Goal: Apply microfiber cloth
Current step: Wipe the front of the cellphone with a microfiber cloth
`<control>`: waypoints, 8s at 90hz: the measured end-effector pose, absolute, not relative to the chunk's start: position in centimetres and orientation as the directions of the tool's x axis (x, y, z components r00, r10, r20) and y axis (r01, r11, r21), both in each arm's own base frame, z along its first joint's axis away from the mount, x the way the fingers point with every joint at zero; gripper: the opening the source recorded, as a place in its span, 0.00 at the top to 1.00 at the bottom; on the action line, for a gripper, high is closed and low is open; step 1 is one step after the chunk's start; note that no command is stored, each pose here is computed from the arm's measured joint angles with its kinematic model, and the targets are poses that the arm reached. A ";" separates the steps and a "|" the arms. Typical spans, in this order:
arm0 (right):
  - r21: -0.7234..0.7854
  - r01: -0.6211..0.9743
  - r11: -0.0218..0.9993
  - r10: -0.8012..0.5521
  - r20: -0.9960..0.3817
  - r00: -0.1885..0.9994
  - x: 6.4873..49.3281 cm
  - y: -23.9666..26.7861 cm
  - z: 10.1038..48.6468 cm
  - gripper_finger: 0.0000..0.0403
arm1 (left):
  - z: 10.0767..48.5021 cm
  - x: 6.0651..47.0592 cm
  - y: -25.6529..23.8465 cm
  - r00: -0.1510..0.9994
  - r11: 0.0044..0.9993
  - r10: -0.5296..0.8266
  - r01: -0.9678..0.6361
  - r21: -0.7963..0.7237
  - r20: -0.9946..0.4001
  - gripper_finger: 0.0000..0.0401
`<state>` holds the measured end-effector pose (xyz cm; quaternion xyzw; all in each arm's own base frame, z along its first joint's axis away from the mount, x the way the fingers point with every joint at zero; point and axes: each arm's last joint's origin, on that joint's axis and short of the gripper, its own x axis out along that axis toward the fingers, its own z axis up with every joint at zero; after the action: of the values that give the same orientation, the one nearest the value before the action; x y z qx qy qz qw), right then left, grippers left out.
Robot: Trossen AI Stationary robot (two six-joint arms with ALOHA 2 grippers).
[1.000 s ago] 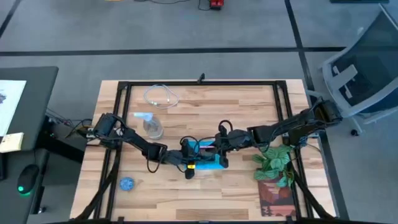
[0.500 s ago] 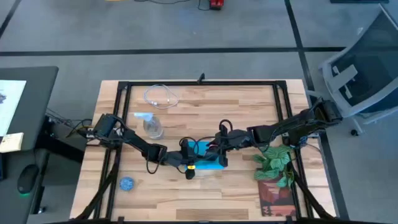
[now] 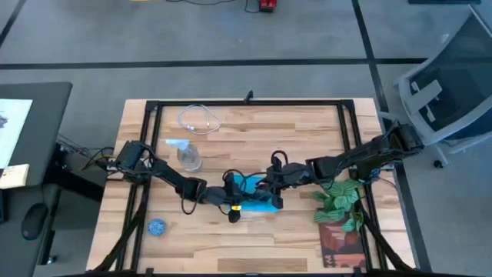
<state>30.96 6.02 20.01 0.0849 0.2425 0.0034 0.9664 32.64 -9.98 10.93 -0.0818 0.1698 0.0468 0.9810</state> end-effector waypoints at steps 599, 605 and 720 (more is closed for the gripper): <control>-0.553 0.311 0.772 -0.468 -0.164 0.869 34.7 13.6 14.2 1.00 | 14.7 32.9 -10.0 0.637 0.942 0.038 -0.280 -0.185 -0.770 0.98; -0.575 0.334 0.747 -0.490 -0.137 0.861 34.7 13.6 14.8 1.00 | 14.7 32.9 -10.0 0.638 0.942 0.038 -0.280 -0.186 -0.769 0.98; -0.501 0.442 0.744 -0.566 -0.121 0.816 34.9 12.7 15.7 1.00 | 14.6 32.8 -10.1 0.631 0.945 0.033 -0.271 -0.180 -0.775 0.98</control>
<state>34.89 12.71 15.67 -0.2318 0.1337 -0.2724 0.9242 32.85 -10.13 14.59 -0.1415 0.4207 0.0855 0.8920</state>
